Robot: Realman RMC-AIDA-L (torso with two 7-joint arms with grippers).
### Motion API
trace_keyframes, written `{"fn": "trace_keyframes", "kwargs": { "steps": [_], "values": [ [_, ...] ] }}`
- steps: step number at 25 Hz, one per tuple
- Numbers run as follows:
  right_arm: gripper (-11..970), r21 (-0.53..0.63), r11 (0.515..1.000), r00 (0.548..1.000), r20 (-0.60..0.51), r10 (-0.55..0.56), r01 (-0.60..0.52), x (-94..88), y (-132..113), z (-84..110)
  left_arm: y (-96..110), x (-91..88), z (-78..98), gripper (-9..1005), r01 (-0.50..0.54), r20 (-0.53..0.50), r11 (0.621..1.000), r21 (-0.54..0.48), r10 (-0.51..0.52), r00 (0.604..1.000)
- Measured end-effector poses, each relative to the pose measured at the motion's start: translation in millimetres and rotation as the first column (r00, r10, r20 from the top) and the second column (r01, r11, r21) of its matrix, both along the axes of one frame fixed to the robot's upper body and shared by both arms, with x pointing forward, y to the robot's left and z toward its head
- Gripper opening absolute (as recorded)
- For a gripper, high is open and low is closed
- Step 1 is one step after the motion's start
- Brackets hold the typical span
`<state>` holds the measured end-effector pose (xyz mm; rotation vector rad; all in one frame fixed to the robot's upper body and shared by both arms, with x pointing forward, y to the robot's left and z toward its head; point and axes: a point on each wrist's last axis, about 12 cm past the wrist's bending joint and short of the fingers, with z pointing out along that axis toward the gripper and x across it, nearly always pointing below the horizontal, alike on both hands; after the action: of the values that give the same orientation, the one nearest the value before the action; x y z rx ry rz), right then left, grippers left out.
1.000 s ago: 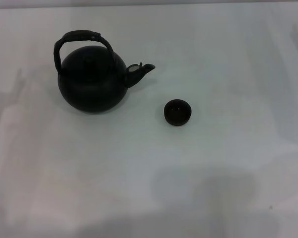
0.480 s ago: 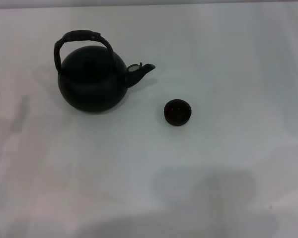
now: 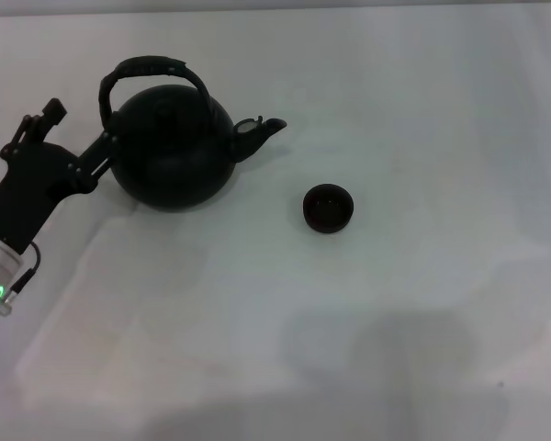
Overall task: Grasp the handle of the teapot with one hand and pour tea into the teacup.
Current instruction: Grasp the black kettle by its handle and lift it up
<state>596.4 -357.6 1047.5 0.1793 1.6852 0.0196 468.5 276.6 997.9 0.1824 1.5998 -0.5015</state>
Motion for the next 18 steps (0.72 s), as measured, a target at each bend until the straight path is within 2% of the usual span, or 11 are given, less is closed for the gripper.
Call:
{"fn": "trace_keyframes", "kwargs": {
  "steps": [12,18],
  "values": [
    [829,0.028,0.999,1.0,0.009,-0.018,0.018,-1.0,-5.2,1.5,-5.7,24.4,0.6,892,-0.002,-0.024,0.997,0.08,0.004,1.0],
    [828,0.03,0.999,1.0,0.01,-0.019,0.019,-1.1,-5.7,1.5,-9.9,31.7,3.5,892,0.003,-0.001,0.993,0.117,-0.003,1.0]
  ]
}}
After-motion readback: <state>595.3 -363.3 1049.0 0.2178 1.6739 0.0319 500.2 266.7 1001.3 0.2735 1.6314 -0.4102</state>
